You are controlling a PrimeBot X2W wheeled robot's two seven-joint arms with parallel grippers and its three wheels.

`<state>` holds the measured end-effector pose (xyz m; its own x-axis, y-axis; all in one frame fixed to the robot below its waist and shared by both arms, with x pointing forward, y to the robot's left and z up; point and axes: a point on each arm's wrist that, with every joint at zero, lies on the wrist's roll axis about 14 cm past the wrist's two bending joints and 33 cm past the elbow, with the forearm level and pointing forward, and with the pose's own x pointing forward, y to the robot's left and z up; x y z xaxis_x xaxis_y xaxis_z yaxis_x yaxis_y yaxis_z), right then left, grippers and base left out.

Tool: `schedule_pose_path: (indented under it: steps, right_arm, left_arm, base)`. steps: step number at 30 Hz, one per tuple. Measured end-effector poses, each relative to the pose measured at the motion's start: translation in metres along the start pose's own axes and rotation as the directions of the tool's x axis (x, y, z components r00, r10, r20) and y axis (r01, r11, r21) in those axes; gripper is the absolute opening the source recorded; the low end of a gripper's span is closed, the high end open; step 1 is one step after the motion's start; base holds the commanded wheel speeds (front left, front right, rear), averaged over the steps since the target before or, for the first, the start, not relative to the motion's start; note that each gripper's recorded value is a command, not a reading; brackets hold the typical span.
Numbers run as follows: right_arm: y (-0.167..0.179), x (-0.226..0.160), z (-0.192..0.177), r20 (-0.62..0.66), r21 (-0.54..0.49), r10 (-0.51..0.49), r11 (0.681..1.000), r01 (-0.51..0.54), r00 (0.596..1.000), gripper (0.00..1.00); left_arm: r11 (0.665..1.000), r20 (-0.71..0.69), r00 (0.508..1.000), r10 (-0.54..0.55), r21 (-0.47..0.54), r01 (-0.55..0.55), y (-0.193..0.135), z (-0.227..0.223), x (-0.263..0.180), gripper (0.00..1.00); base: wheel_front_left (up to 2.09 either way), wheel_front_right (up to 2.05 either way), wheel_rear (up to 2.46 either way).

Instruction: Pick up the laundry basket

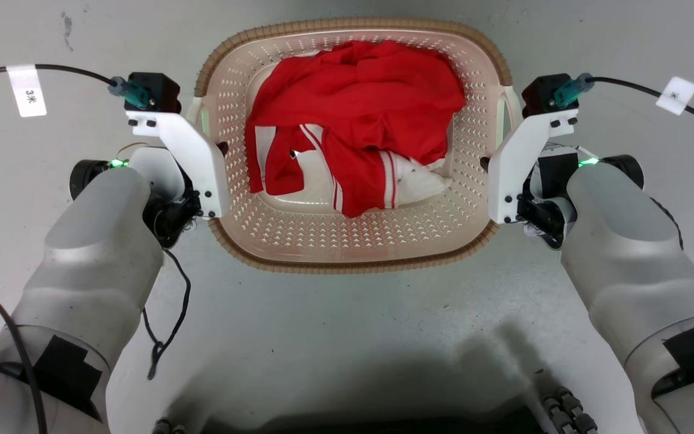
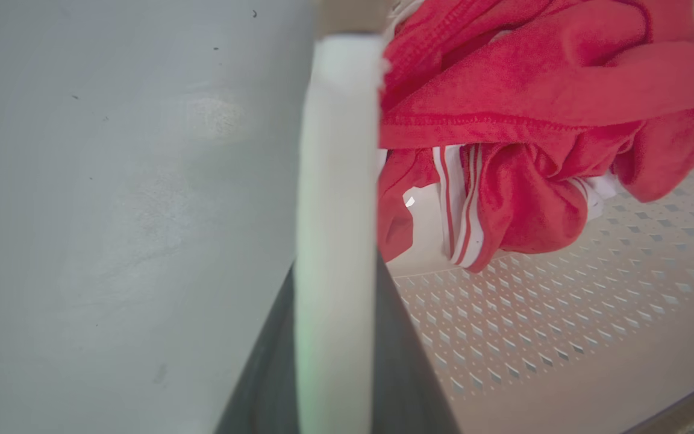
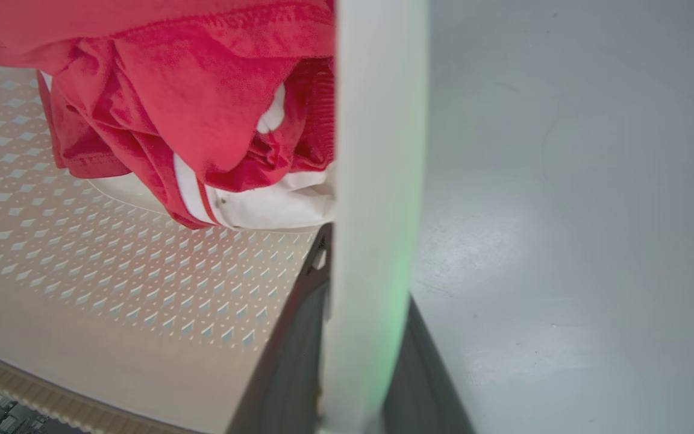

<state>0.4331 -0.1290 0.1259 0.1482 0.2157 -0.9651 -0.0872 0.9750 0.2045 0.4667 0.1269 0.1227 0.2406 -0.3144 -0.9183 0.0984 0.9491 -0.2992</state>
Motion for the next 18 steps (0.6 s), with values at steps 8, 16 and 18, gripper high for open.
schedule_pose_path:
  steps: [8,16,18]
  right_arm:
    - [0.005,-0.006,-0.002,-0.015,0.004,0.014,1.0,-0.014,1.0,0.0]
    - [0.017,-0.031,-0.006,-0.103,-0.002,0.035,0.999,-0.035,0.994,0.0]
    - [0.02,-0.04,-0.011,-0.132,0.007,0.041,0.999,-0.04,0.99,0.0]
  left_arm:
    - [1.0,-0.029,1.0,-0.002,-0.009,0.002,-0.003,-0.002,-0.005,0.0]
    - [1.0,-0.079,0.997,-0.005,-0.028,0.002,-0.012,0.0,-0.03,0.0]
    - [1.0,-0.092,0.996,-0.004,-0.031,0.001,-0.014,-0.002,-0.04,0.0]
  base:
    - [0.0,0.0,0.0]
    - [0.0,0.0,0.0]
    - [0.0,0.0,0.0]
